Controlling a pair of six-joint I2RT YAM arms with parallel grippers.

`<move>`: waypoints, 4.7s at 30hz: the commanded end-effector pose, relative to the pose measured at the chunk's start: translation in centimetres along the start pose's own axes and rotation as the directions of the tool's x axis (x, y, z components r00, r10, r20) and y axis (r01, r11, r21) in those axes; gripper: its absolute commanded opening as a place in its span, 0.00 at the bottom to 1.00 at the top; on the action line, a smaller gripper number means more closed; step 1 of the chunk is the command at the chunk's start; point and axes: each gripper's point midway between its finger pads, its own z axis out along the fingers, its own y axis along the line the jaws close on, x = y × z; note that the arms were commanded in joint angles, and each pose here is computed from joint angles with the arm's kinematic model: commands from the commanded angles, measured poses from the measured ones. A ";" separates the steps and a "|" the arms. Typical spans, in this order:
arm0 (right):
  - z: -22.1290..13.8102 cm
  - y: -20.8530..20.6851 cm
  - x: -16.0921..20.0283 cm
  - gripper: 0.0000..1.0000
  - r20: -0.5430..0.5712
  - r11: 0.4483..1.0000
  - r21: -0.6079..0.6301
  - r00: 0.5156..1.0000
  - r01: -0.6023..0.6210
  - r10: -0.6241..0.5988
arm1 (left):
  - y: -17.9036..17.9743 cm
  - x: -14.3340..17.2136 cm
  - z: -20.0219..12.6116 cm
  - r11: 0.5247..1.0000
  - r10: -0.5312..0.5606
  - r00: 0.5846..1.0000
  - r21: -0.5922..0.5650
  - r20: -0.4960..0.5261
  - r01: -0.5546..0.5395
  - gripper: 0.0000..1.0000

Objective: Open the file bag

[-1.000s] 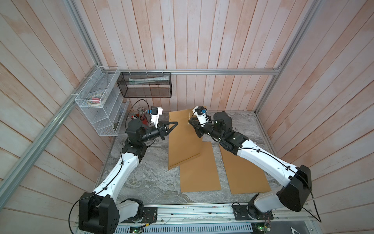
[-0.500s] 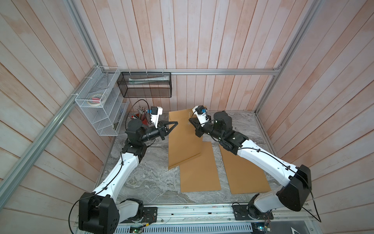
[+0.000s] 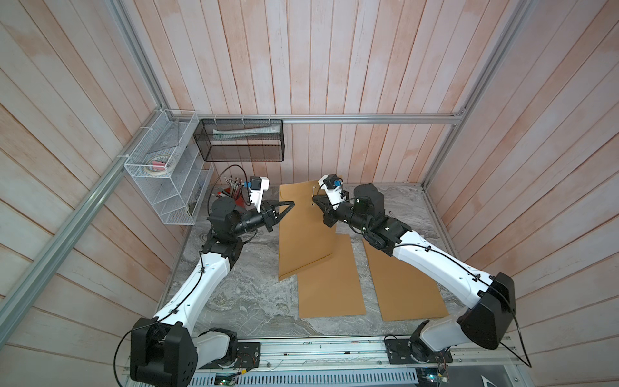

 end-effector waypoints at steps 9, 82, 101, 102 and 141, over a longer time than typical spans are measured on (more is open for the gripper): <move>-0.8 0.6 -3.4 0.00 0.081 0.999 -0.045 0.997 -0.010 0.013 | 0.0 0.0 0.1 1.000 0.006 1.000 0.007 0.017 -0.006 0.00; 0.0 2.8 -4.0 0.00 0.091 0.988 -0.154 0.995 -0.023 0.038 | -0.3 -0.5 -0.5 0.999 -0.012 0.998 0.043 0.069 0.010 0.00; 0.2 5.0 -0.8 0.00 0.035 0.970 -0.225 0.994 -0.092 0.102 | 0.7 -3.7 -1.0 1.000 -0.009 0.982 -0.004 0.189 0.010 0.00; 0.2 5.0 -0.5 0.00 0.030 0.970 -0.224 0.994 -0.096 0.106 | 0.8 -3.9 -1.1 1.000 -0.009 0.981 -0.006 0.195 0.011 0.00; -2.7 -3.5 -3.7 0.00 0.145 0.987 0.031 0.978 -0.159 0.153 | -0.4 -1.3 -2.2 0.999 -0.032 0.994 0.045 0.102 0.028 0.00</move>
